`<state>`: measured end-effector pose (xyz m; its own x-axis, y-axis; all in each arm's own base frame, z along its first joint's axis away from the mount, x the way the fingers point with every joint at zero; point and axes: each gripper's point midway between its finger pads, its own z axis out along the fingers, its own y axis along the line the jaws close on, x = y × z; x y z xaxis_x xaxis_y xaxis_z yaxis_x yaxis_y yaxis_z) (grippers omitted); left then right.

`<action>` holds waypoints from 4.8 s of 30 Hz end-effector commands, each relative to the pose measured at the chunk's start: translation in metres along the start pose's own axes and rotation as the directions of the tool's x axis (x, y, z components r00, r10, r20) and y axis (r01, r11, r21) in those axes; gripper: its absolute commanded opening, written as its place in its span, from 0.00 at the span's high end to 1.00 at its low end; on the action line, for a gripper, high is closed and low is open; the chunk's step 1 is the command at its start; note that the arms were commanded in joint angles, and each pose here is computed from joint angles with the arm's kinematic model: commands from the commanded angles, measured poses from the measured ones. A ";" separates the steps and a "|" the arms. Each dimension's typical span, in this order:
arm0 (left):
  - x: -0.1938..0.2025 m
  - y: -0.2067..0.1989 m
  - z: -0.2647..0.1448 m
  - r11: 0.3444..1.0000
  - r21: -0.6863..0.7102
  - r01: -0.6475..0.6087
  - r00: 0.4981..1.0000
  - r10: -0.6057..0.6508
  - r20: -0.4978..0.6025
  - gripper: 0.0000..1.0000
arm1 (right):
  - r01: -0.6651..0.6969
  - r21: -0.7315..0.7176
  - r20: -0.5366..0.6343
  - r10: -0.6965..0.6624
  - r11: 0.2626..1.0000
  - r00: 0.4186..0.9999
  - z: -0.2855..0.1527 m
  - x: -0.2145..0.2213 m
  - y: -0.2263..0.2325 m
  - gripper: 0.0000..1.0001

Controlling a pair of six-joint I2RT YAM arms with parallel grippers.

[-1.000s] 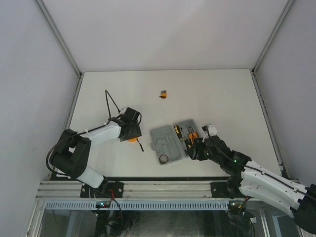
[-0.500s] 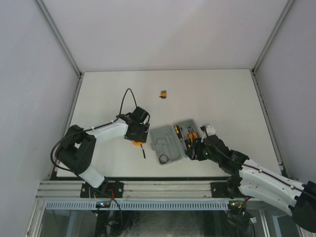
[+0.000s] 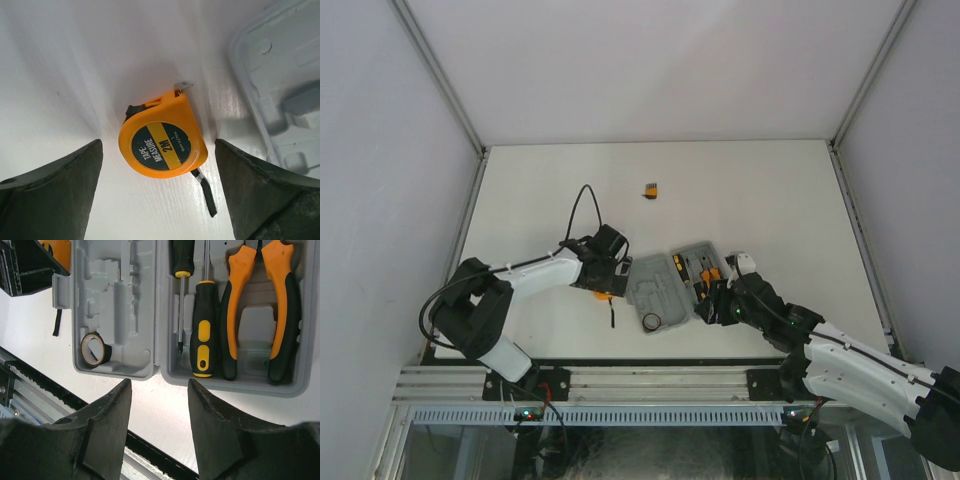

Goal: Sort the tools into containers
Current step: Pick up the engineering item from the center of the board, then place the engineering item in the storage box.

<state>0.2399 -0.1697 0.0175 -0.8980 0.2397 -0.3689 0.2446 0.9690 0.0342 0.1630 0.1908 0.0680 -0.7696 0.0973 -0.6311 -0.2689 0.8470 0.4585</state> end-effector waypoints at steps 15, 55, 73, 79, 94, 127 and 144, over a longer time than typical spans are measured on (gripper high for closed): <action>-0.011 0.008 -0.002 0.886 -0.070 0.458 0.883 -0.444 0.151 0.20 | 0.003 -0.028 0.026 -0.002 1.000 1.000 0.002 -0.009 0.008 0.52; -0.074 -0.025 -0.101 0.991 0.133 -0.008 0.928 -0.042 0.371 1.00 | -0.022 -0.042 0.053 0.025 0.999 0.998 -0.003 -0.015 0.012 0.52; -0.087 -0.103 -0.147 0.902 0.311 -0.298 0.878 0.131 0.461 1.00 | -0.066 -0.006 0.124 0.066 0.998 0.990 -0.016 -0.024 0.002 0.52; -0.106 -0.143 -0.188 0.851 0.478 -0.215 0.885 -0.037 0.464 1.00 | -0.116 0.016 0.189 0.111 0.993 0.976 -0.024 -0.033 -0.005 0.52; -0.080 -0.173 -0.140 0.804 0.587 -0.097 0.904 -0.176 0.389 1.00 | -0.170 0.024 0.185 0.163 0.985 0.969 -0.022 -0.026 -0.011 0.52; -0.072 -0.118 -0.051 0.916 0.213 -0.340 0.865 0.216 0.452 1.00 | -0.158 0.013 0.129 0.156 0.987 0.979 -0.015 -0.013 -0.009 0.52; -0.073 -0.102 -0.028 0.823 0.040 -0.566 0.752 0.497 0.433 1.00 | -0.150 -0.010 0.079 0.151 0.989 0.985 -0.019 -0.006 -0.003 0.52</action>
<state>0.2526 -0.2753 0.0533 -0.4717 0.6079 -0.6387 0.7072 0.6935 0.1378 0.1558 0.1743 0.0732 -0.7593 0.2502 -0.6007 -0.1474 0.8330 0.5333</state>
